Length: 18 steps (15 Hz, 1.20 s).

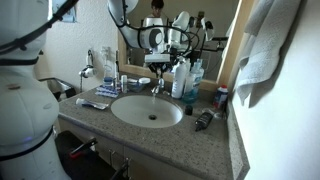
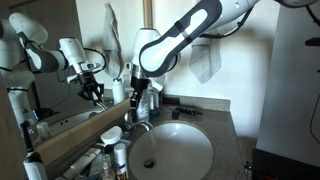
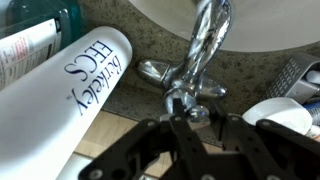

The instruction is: Open the faucet then close the faucet

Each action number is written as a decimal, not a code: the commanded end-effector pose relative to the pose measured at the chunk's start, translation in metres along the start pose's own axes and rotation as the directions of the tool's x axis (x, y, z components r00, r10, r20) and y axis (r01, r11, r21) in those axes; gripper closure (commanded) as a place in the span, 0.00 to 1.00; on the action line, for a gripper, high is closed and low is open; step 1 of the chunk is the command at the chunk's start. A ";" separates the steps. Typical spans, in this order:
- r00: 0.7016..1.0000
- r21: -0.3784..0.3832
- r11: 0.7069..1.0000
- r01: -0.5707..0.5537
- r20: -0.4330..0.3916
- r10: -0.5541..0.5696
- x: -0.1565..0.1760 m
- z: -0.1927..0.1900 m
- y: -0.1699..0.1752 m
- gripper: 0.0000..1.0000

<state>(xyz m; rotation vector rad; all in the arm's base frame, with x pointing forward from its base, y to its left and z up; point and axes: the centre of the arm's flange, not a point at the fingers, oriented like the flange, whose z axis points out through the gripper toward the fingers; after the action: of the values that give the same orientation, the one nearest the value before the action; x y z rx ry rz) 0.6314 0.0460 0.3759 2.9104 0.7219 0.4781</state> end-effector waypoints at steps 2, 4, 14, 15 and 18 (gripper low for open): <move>0.999 -0.031 0.999 0.012 -0.044 -0.013 0.005 -0.014 0.004 0.91; 0.999 -0.031 0.999 0.010 -0.043 -0.011 0.004 -0.014 0.004 0.91; 1.000 -0.003 1.000 -0.004 0.018 0.004 -0.012 -0.013 0.006 0.91; 1.000 0.002 1.000 -0.005 0.025 0.005 -0.014 -0.012 0.006 0.91; 0.999 0.015 1.000 -0.011 0.042 0.010 -0.020 -0.008 0.007 0.91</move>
<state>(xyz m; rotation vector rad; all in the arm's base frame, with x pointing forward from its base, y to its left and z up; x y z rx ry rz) 0.6299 0.0433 0.3743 2.9162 0.7142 0.4637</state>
